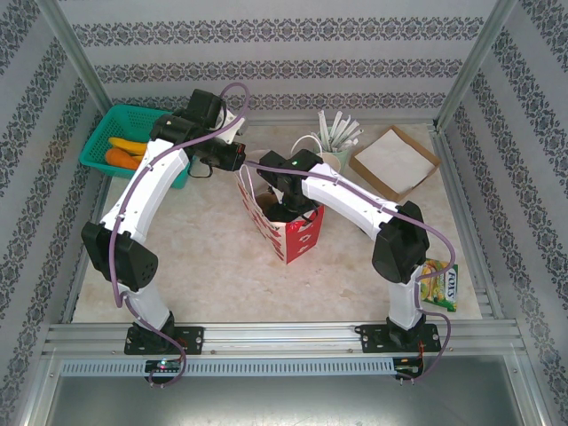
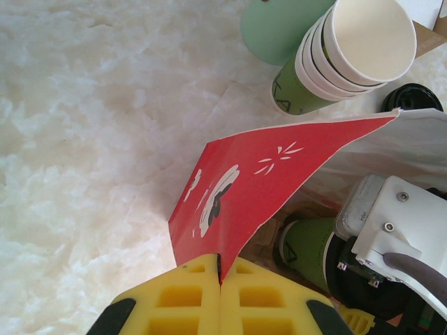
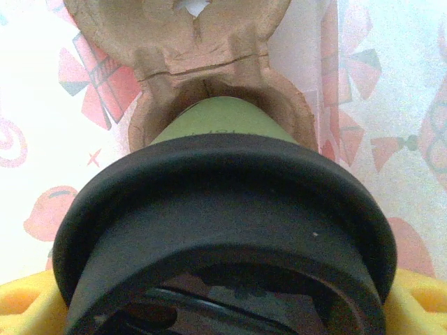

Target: Pack the takeout coffee

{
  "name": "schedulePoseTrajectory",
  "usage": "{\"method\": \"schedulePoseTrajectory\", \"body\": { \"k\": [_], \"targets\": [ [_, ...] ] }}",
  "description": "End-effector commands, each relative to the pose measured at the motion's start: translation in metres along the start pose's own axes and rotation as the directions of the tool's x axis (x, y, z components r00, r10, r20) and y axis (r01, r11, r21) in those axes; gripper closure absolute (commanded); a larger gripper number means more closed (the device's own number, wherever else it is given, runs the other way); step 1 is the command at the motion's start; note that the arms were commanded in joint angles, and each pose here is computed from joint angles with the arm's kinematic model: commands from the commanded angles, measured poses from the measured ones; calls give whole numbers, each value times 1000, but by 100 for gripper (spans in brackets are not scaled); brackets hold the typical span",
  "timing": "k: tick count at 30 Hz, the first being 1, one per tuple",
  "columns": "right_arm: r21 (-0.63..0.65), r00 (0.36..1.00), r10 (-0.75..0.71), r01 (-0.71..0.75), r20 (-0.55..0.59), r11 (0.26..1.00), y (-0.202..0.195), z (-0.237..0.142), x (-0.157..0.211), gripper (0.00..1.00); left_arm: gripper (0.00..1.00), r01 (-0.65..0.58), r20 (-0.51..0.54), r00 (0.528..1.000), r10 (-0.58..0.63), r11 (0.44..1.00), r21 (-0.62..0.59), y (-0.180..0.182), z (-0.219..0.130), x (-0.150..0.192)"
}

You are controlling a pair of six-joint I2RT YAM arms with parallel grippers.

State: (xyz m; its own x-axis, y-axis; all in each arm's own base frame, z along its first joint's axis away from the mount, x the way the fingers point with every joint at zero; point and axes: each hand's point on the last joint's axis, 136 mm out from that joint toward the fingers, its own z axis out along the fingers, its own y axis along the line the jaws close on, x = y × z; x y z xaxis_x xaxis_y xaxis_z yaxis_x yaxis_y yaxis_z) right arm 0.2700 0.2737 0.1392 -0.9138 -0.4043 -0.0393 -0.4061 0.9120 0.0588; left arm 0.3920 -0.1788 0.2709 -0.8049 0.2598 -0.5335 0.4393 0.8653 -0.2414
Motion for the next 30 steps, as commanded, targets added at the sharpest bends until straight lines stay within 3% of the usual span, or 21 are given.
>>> {"method": "schedulePoseTrajectory", "body": {
  "k": [1,30],
  "targets": [
    [21,1000,12,-12,-7,1000,-6,-1,0,70,100,-2,27,1000,2,1000,8,-1,2,-10],
    [51,998,23,-26,56,998,-17,11,-19,70,100,7,22,1000,-8,1000,24,-3,6,-10]
  ]
}}
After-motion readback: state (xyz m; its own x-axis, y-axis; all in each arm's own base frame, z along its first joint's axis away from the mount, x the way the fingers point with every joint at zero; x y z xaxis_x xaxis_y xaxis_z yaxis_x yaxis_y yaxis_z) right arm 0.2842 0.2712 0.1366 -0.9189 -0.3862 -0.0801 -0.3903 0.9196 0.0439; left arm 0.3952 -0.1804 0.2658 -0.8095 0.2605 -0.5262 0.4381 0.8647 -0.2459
